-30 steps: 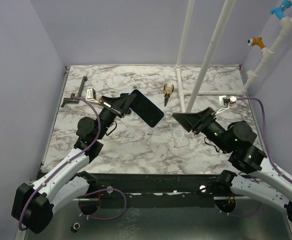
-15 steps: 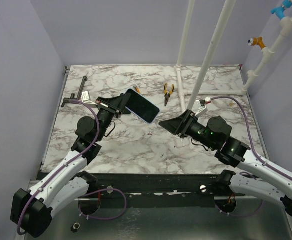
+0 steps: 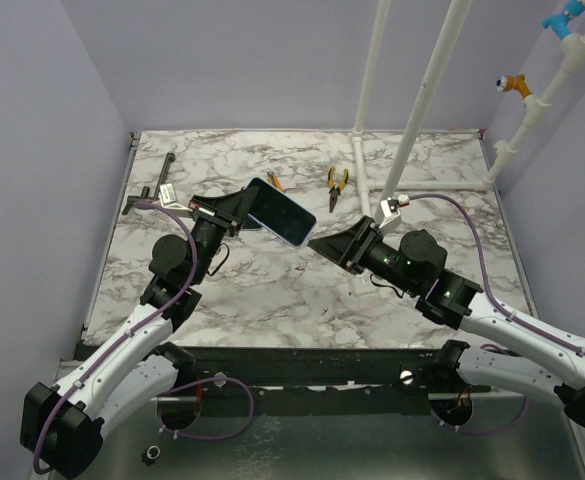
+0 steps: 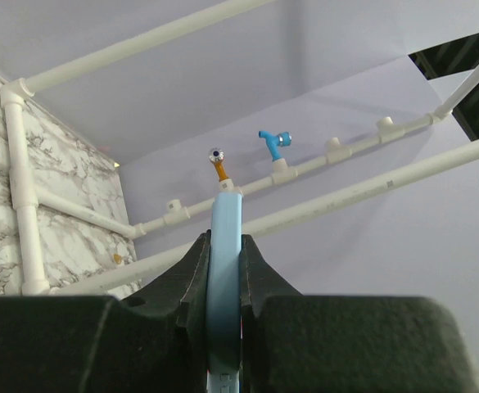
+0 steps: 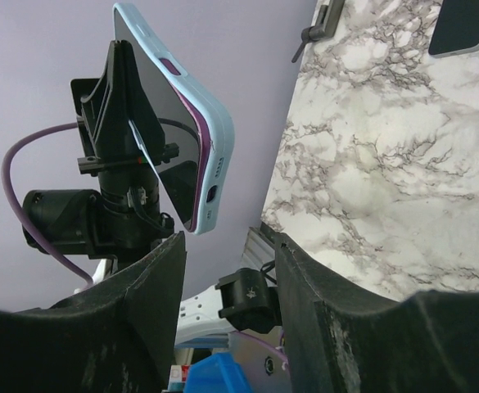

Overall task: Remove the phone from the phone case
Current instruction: Remove the phone case from the phone.

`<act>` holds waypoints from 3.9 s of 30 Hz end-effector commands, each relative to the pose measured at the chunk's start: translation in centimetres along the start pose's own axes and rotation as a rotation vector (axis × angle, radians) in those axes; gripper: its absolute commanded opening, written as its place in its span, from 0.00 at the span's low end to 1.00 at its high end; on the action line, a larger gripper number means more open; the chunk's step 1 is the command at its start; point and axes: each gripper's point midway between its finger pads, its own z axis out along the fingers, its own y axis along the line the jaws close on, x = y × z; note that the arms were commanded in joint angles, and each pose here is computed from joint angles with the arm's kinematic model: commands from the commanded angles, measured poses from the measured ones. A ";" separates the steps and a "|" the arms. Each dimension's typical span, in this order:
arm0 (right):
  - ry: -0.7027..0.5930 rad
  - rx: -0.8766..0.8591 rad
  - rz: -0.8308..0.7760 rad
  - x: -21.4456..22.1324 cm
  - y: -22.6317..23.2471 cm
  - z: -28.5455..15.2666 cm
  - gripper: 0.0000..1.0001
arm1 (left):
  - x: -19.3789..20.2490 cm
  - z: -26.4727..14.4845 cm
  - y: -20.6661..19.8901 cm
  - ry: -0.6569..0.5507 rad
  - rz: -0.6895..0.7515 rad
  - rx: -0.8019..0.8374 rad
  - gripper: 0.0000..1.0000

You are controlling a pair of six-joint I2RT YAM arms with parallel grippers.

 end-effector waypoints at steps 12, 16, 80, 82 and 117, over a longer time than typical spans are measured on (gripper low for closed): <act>0.020 -0.025 0.064 0.7 0.3 0.9 0.42 | -1.1 -0.4 -2.5 -0.045 -0.006 0.079 0.00; 0.022 -0.022 0.065 0.8 0.3 1.0 0.41 | -1.0 -0.5 -2.4 -0.043 -0.005 0.078 0.00; -0.035 0.096 0.048 -0.2 -1.9 -0.3 0.33 | -1.2 -1.2 -4.0 -0.063 0.004 0.113 0.00; -0.055 0.071 0.039 -0.6 -1.5 -0.9 0.36 | -1.3 -1.2 -4.0 -0.066 0.008 0.111 0.00; 0.068 -0.053 -0.032 1.0 1.6 0.7 0.34 | -1.1 -0.7 -3.8 -0.060 0.016 0.100 0.00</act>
